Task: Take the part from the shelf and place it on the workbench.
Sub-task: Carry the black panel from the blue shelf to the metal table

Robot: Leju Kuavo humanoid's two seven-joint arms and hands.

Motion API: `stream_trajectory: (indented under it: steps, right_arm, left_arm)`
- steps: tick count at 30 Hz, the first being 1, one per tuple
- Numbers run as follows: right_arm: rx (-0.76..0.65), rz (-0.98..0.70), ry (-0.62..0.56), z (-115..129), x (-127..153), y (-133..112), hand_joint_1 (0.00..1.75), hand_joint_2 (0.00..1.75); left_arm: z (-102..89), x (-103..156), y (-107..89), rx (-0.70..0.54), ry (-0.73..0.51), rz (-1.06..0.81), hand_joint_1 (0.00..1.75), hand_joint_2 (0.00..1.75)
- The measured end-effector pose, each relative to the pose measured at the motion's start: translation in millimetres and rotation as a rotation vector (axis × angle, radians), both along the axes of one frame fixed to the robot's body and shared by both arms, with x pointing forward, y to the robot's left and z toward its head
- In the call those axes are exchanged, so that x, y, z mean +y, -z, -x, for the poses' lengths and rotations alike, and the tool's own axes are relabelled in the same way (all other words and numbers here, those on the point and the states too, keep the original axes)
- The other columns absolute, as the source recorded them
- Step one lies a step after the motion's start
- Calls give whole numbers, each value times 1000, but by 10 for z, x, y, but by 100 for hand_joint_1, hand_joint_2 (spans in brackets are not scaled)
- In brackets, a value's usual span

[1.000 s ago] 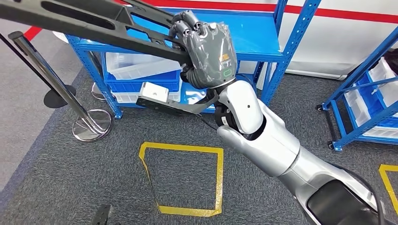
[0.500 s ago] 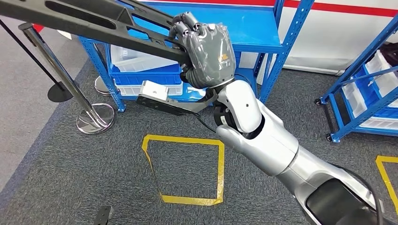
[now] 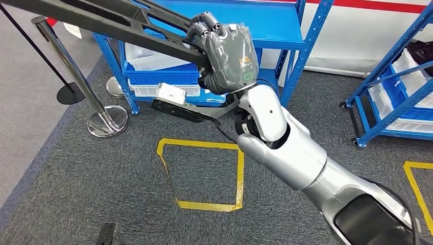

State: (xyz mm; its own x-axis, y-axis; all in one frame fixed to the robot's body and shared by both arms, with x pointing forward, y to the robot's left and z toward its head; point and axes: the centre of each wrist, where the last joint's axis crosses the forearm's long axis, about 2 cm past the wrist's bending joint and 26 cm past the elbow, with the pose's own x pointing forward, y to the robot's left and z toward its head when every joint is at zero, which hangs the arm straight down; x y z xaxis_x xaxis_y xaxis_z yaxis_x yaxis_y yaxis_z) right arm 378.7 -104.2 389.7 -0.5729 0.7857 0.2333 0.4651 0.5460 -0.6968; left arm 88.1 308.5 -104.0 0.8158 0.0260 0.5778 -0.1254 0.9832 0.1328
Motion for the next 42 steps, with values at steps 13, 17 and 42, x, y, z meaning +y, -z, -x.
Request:
stream_trajectory:
  steps: [13,17,42]
  right_arm:
    - [46,-21,-33,-13,1,-20,175,175]
    - [57,-28,-42,-16,-1,-33,175,175]
    - [58,-8,-44,-44,-9,-68,175,175]
  left_arm:
    - [-1,35,-1,3,-3,-10,0,175]
    - [4,33,0,2,-4,-10,0,175]
    - [21,69,1,12,-28,-19,0,175]
